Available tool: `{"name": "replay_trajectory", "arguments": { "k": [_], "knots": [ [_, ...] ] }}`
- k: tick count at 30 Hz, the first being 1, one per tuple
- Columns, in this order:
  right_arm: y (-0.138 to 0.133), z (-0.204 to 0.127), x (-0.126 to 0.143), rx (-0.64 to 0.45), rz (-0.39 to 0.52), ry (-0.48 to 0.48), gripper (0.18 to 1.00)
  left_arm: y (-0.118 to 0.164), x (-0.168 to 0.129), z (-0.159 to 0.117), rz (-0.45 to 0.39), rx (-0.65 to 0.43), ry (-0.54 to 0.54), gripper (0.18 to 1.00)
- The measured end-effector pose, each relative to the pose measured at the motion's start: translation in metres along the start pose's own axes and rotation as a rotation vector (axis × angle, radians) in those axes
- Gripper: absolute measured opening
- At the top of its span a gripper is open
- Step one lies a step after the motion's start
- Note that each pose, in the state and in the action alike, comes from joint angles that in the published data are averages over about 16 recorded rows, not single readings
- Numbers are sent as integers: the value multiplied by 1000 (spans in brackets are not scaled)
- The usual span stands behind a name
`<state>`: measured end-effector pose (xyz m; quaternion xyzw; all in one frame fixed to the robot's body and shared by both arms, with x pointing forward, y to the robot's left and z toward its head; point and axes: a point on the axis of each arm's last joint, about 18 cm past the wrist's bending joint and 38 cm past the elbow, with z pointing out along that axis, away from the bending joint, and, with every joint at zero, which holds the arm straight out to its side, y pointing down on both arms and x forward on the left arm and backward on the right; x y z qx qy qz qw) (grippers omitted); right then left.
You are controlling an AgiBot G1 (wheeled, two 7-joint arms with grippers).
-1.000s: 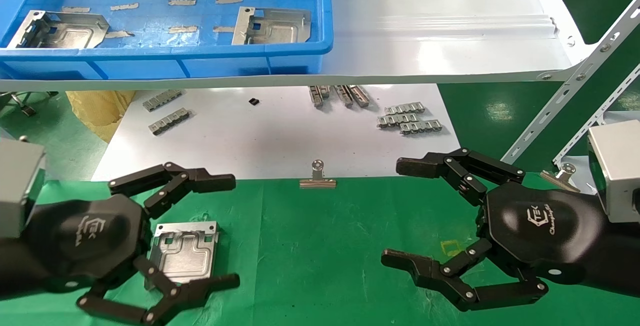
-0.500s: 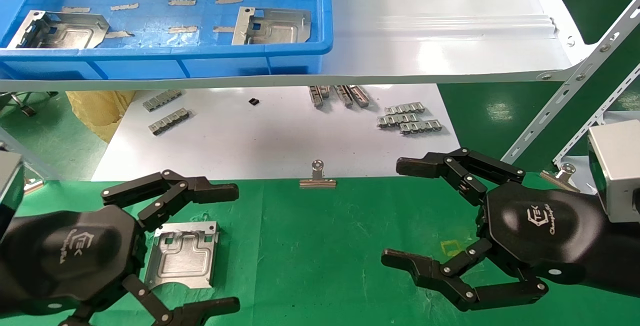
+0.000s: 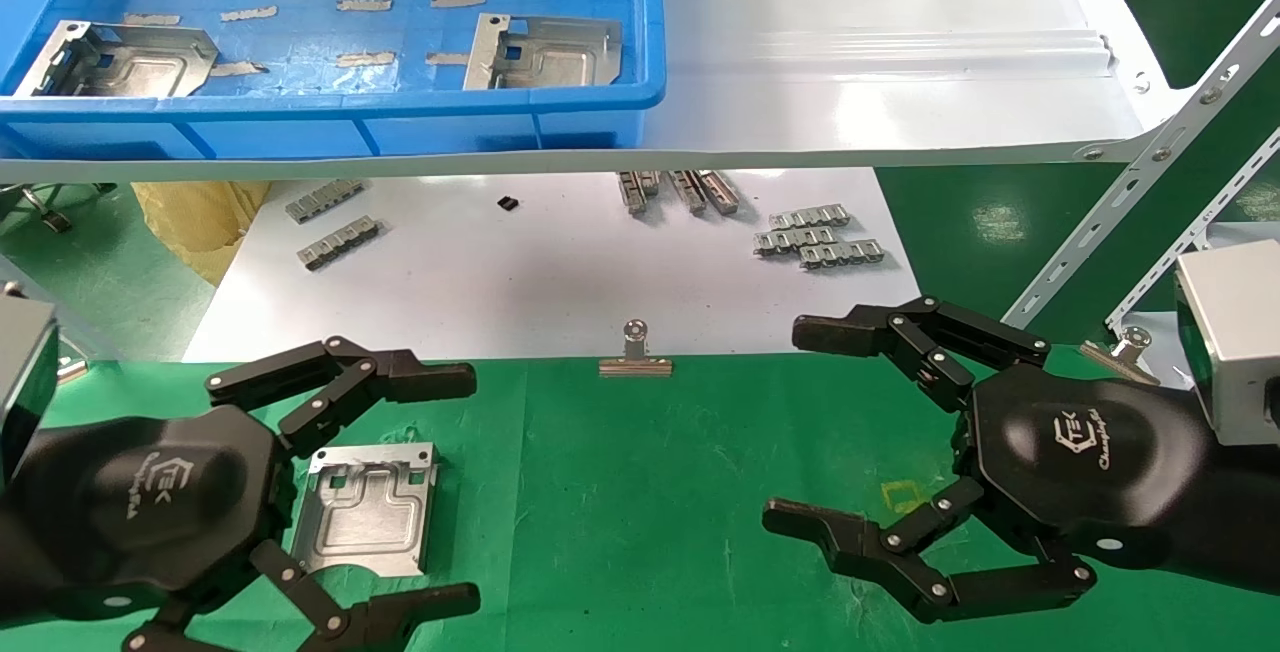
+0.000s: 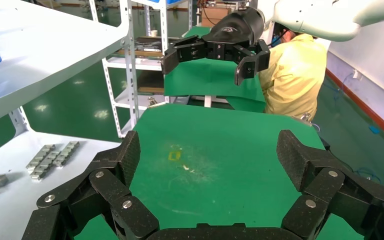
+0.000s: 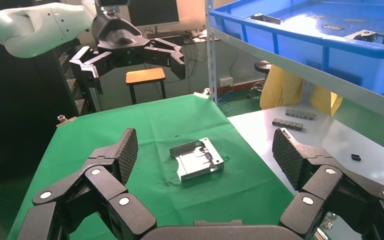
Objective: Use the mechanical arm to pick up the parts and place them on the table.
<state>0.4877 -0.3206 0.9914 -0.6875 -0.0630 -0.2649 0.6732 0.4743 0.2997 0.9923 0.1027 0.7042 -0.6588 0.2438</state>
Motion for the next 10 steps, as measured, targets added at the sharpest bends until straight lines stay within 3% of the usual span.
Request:
{"name": "replay_trajectory", "arguments": {
  "k": [10],
  "knots": [
    [0,0,0,0,0,0,1001,0,-1,0,0,-1,-2,1001]
  ]
}}
